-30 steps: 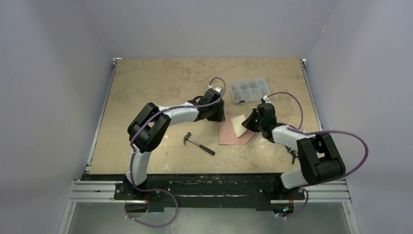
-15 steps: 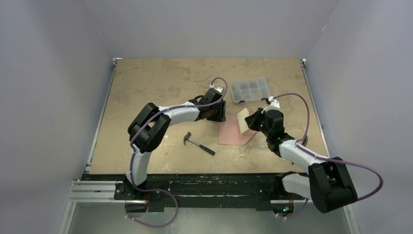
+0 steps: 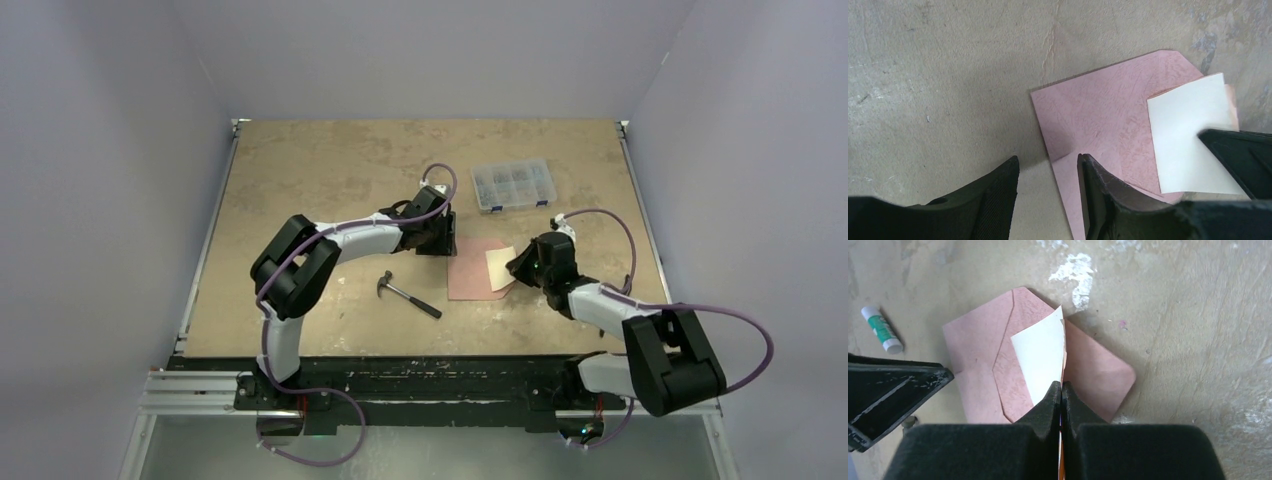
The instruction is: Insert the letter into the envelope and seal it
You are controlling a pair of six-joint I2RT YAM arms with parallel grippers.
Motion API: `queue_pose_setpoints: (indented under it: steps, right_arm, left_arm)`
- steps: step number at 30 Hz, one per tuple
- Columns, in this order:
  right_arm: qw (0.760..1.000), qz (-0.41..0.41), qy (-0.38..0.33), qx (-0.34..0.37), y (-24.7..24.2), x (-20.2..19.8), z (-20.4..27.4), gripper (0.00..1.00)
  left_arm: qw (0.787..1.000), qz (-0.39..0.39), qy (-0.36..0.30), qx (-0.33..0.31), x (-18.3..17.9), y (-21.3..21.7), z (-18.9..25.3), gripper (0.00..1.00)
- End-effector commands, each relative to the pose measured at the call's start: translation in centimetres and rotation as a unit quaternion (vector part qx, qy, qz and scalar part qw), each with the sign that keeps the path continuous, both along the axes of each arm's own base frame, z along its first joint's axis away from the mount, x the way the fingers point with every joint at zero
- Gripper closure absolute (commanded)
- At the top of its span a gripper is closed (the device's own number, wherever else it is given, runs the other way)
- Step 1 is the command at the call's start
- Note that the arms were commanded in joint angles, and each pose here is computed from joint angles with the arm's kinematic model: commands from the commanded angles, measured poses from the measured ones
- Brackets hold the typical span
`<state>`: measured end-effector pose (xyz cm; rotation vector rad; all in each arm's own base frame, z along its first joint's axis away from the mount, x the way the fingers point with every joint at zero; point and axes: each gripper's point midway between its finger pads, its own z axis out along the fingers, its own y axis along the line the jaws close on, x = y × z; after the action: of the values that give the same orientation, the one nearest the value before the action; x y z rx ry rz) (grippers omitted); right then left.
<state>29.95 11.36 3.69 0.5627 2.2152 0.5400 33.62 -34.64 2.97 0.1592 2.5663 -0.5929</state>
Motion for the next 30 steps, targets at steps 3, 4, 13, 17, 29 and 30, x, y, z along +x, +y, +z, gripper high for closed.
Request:
queue_pose_setpoints:
  steps: [3, 4, 13, 17, 29, 30]
  right_arm:
    - [0.998, -0.034, 0.022, 0.039, 0.5, 1.4, 0.3, 1.0]
    - [0.998, -0.035, 0.029, 0.044, 0.6, 1.4, 0.2, 1.0]
    - [0.997, -0.009, 0.044, 0.058, 1.7, 2.0, -0.3, 1.0]
    - [0.998, -0.004, 0.033, 0.045, 1.7, 2.9, 0.0, 1.0]
    - [0.999, 0.013, 0.01, 0.039, 2.0, 3.5, 0.3, 1.0]
    - [0.999, 0.021, 0.007, 0.041, 2.2, 3.6, 0.5, 1.0]
  left_arm:
    - [1.0, 0.002, 0.004, -0.015, 0.1, -0.7, 0.1, 0.59]
    - [1.0, 0.001, 0.004, -0.011, 0.2, -0.7, -0.2, 0.63]
    - [1.0, -0.008, 0.006, 0.025, 0.8, -0.4, -2.1, 0.67]
    - [0.999, -0.015, 0.006, 0.029, 0.9, -0.4, -2.2, 0.67]
    - [0.999, -0.021, 0.004, 0.032, 0.8, -0.4, -2.3, 0.67]
    - [0.999, -0.024, 0.005, 0.03, 0.8, -0.5, -2.4, 0.67]
